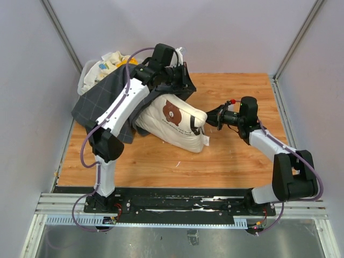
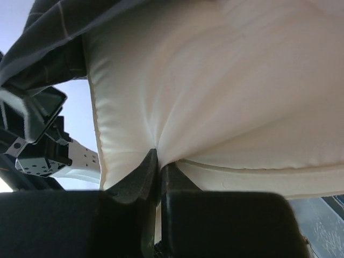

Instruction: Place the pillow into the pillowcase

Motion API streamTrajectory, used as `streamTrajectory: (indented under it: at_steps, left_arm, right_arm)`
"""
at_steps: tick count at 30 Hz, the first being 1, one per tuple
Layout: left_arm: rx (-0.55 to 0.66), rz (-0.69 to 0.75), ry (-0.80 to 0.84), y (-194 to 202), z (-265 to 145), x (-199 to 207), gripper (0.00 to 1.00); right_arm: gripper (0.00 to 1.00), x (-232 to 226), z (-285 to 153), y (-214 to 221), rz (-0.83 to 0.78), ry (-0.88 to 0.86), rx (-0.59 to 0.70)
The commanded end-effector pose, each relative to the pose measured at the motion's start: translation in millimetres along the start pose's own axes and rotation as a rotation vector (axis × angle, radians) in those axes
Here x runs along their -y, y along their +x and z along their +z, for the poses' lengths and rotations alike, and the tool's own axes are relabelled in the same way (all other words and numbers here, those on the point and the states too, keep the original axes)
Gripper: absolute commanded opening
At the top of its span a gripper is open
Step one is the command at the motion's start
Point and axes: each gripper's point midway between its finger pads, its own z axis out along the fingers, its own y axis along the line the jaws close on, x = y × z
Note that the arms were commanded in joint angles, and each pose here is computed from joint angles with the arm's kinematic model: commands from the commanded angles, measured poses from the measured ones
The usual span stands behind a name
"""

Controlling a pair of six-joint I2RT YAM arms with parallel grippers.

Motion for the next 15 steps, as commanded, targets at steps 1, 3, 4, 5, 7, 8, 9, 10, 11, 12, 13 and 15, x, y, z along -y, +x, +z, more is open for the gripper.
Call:
streamTrajectory:
  at_steps: [1, 3, 4, 5, 7, 8, 9, 10, 11, 12, 13, 15]
  left_arm:
    - [0.011, 0.028, 0.125, -12, 19, 17, 0.0]
    - [0.003, 0.021, 0.098, -10, 31, 5, 0.0]
    - [0.001, 0.024, 0.094, -10, 35, 2, 0.0]
    - [0.004, 0.033, 0.09, -10, 37, 1, 0.0]
    - [0.037, 0.06, 0.062, -18, 33, -2, 0.11]
    - [0.062, 0.08, 0.05, -23, 27, 0, 0.17]
    - [0.091, 0.102, 0.038, -30, 20, 2, 0.22]
    - [0.123, 0.122, 0.027, -37, 11, 6, 0.26]
    - [0.159, 0.141, 0.01, -44, 1, 8, 0.31]
    - [0.19, 0.16, -0.011, -49, -9, 10, 0.32]
    - [0.217, 0.173, -0.042, -53, -19, 8, 0.33]
    - [0.256, 0.199, -0.125, -55, -38, -1, 0.34]
  right_arm:
    - [0.01, -6, -9, -29, -0.045, -0.051, 0.082]
    - [0.01, 6, -14, -45, -0.015, -0.033, 0.118]
    - [0.01, 11, -17, -53, 0.0, -0.026, 0.138]
    - [0.01, 16, -20, -61, 0.017, -0.019, 0.158]
    - [0.01, 22, -25, -75, 0.032, -0.005, 0.187]
    - [0.01, 23, -27, -81, 0.024, 0.0, 0.201]
    - [0.01, 25, -28, -86, 0.025, 0.015, 0.21]
    - [0.01, 27, -29, -90, 0.022, 0.03, 0.216]
    - [0.01, 27, -29, -93, 0.011, 0.034, 0.22]
    - [0.01, 26, -28, -97, 0.004, 0.037, 0.222]
    - [0.01, 25, -27, -99, -0.003, 0.042, 0.221]
    - [0.01, 21, -26, -102, -0.021, 0.05, 0.222]
